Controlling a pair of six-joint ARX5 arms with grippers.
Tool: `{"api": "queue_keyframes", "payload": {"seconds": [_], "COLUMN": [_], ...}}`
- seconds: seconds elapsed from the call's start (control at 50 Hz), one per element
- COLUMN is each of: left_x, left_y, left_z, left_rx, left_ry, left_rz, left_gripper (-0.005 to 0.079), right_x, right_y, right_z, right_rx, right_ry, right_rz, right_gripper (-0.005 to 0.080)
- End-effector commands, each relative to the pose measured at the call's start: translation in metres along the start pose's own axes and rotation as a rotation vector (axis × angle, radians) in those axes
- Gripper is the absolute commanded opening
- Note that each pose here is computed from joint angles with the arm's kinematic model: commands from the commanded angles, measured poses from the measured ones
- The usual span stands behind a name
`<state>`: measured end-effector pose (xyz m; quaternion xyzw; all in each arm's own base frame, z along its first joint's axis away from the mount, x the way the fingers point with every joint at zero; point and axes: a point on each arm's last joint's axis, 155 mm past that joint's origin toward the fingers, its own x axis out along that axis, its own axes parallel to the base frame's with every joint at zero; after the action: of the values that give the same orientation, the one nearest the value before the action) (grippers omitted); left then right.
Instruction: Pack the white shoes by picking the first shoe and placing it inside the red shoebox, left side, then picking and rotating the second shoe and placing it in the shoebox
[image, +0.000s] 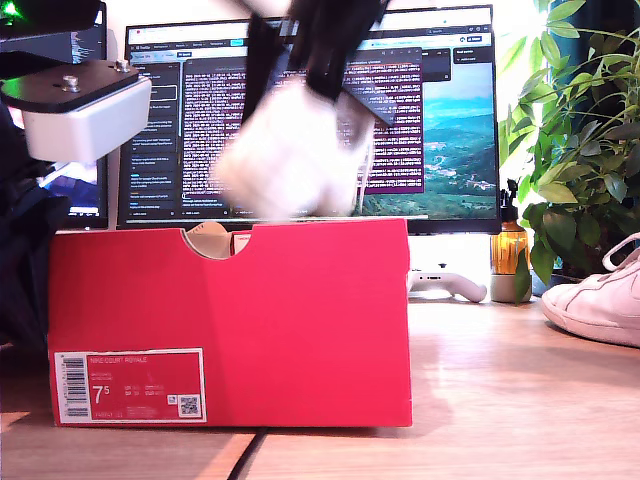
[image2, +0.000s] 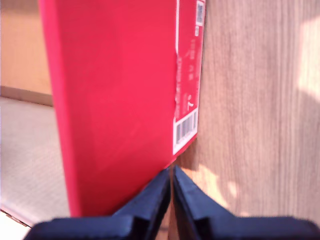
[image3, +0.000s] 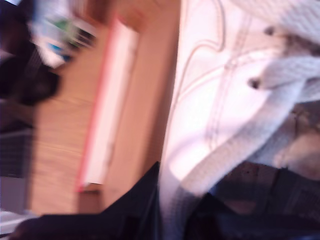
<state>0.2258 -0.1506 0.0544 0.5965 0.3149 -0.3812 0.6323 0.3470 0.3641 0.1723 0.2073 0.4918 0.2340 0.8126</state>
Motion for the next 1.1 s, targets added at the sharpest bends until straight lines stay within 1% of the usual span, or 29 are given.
{"api": "queue_keyframes", "payload": {"seconds": [0.0,0.24,0.48,0.58,0.68,0.86,0.94,1.02,1.04,1.08], "left_x": [0.002,0.002,0.002,0.002,0.002,0.002,0.002,0.002,0.002,0.002], "left_y": [0.002,0.002,0.002,0.002,0.003,0.003,0.003,0.003,0.003,0.003], "left_z": [0.002,0.002,0.001,0.000,0.000,0.000,0.000,0.000,0.000,0.000], "left_rx": [-0.003,-0.004,-0.003,-0.003,-0.005,-0.005,-0.005,-0.005,-0.005,-0.005], "left_ry": [-0.002,-0.001,0.005,0.007,0.010,0.010,0.010,0.010,0.010,0.010], "left_rz": [0.003,0.003,0.003,0.005,0.007,0.007,0.007,0.007,0.006,0.006], "left_gripper": [-0.0018,-0.0018,-0.0018,-0.0018,-0.0018,-0.0018,-0.0018,-0.0018,-0.0018,-0.0018], "right_x": [-0.007,0.028,0.055,0.062,0.063,0.064,0.064,0.064,0.064,0.064], "right_y": [0.025,0.017,0.001,-0.002,-0.002,0.005,0.004,0.003,0.007,0.009], "right_z": [-0.001,-0.030,-0.047,-0.046,-0.038,-0.032,-0.033,-0.036,-0.038,-0.038], "right_rx": [-0.027,-0.035,-0.047,-0.048,-0.049,-0.052,-0.051,-0.050,-0.052,-0.052], "right_ry": [-0.027,0.053,0.092,0.081,0.042,0.015,0.023,0.033,0.044,0.046], "right_rz": [0.059,0.013,-0.044,-0.054,-0.059,-0.033,-0.034,-0.038,-0.018,-0.011], "right_gripper": [-0.0013,-0.0013,-0.0013,-0.0013,-0.0013,-0.0007,0.0037,0.0144,0.0298,0.0338]}}
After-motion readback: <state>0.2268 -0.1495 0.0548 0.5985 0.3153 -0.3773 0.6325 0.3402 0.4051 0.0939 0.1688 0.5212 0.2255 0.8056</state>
